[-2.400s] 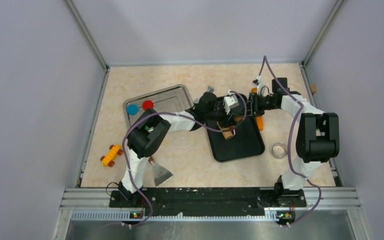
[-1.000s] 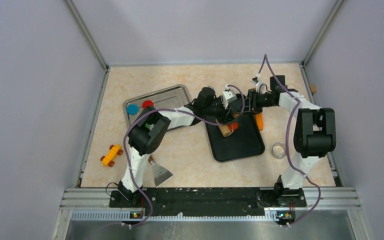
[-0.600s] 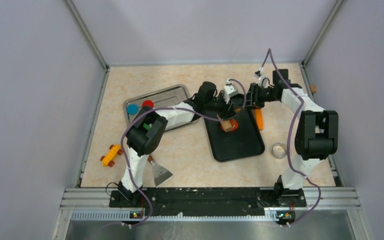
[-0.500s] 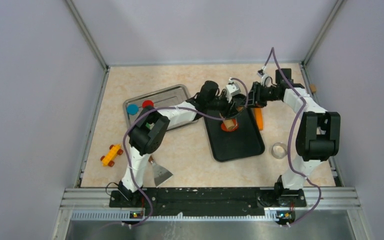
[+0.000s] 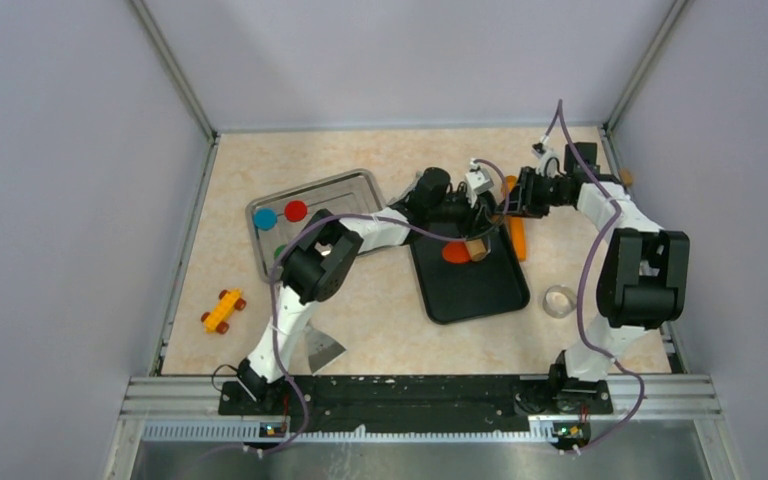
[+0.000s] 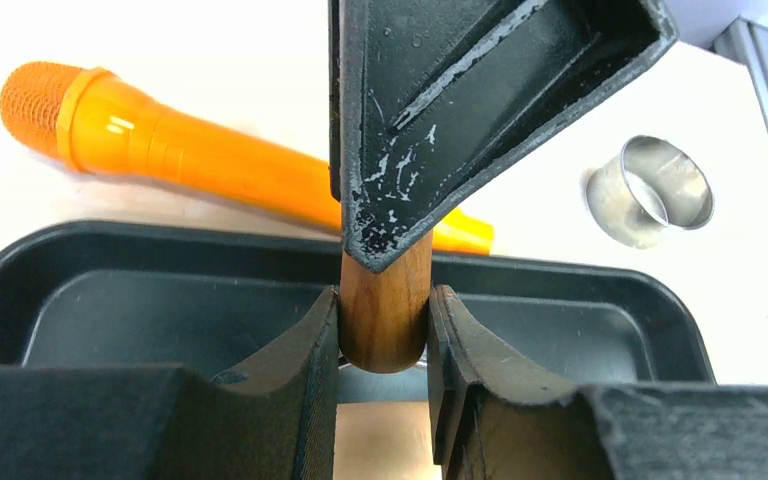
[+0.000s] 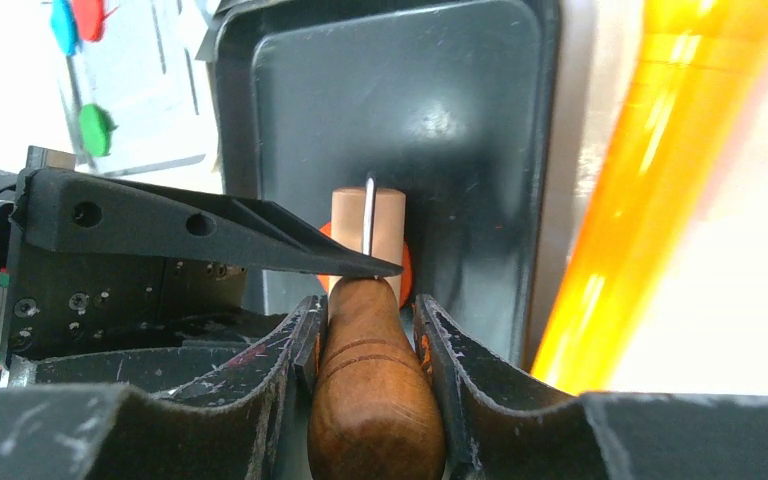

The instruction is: Roll out the dumpling wrappers from the dough

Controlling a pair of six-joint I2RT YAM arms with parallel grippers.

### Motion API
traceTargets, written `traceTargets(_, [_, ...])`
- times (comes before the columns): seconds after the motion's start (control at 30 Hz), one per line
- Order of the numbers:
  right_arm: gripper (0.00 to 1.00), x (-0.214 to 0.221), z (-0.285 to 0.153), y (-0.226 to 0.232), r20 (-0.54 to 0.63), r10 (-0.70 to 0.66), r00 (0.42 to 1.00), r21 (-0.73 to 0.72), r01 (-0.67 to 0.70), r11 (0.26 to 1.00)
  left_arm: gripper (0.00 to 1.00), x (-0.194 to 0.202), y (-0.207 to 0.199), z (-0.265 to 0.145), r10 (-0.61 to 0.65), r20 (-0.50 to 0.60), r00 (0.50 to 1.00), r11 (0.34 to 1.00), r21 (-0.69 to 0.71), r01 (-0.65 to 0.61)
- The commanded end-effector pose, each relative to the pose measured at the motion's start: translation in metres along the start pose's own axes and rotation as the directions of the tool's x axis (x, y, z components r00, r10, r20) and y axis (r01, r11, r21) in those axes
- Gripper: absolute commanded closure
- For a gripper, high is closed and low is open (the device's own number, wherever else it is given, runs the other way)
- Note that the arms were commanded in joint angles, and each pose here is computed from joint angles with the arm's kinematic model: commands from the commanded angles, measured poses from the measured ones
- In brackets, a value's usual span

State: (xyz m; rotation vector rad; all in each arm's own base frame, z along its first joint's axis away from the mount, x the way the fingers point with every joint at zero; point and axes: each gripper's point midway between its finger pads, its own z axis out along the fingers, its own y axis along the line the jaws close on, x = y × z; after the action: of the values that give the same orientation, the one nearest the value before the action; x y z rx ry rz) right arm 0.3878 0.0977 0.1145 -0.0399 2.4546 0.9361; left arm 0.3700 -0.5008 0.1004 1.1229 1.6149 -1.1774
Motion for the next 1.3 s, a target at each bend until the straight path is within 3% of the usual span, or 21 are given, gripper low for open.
traceTargets(0.0, [1.00,0.005,-0.007,-0.030,-0.001,-0.067,0.998,0.191,0.066,0.979,1.00,0.018,0.000,0.030,-0.098,0.004,0.995,0.995,-0.032,0.098])
traceTargets(0.2, [1.00,0.002,-0.015,-0.022,-0.006,-0.090,0.996,0.172,0.089,0.981,1.00,0.015,-0.004,0.041,-0.115,0.022,0.993,0.993,-0.015,0.116])
traceTargets(0.43, [1.00,-0.033,-0.055,0.045,0.089,-0.182,0.979,0.022,0.181,0.983,1.00,-0.073,-0.015,0.011,-0.019,0.145,0.989,1.000,-0.002,0.020])
traceTargets(0.57, [1.00,-0.031,-0.065,0.075,0.092,-0.198,0.976,-0.082,0.205,0.975,1.00,-0.094,-0.031,-0.008,0.023,0.155,0.988,1.000,0.012,-0.025])
traceTargets(0.73, [1.00,-0.018,-0.051,0.073,0.073,-0.245,0.967,-0.114,0.252,0.961,1.00,-0.075,-0.032,-0.018,0.016,0.102,0.995,1.000,-0.002,-0.016])
traceTargets(1.07, [1.00,0.001,0.000,0.059,0.035,-0.237,0.971,-0.132,0.240,0.962,1.00,-0.021,0.005,-0.037,-0.021,0.028,0.999,0.990,-0.142,0.024])
traceTargets(1.27, [1.00,0.022,0.019,0.025,-0.029,-0.226,0.974,-0.020,0.226,0.974,1.00,0.021,0.009,-0.028,-0.115,-0.026,0.993,0.979,-0.172,0.109])
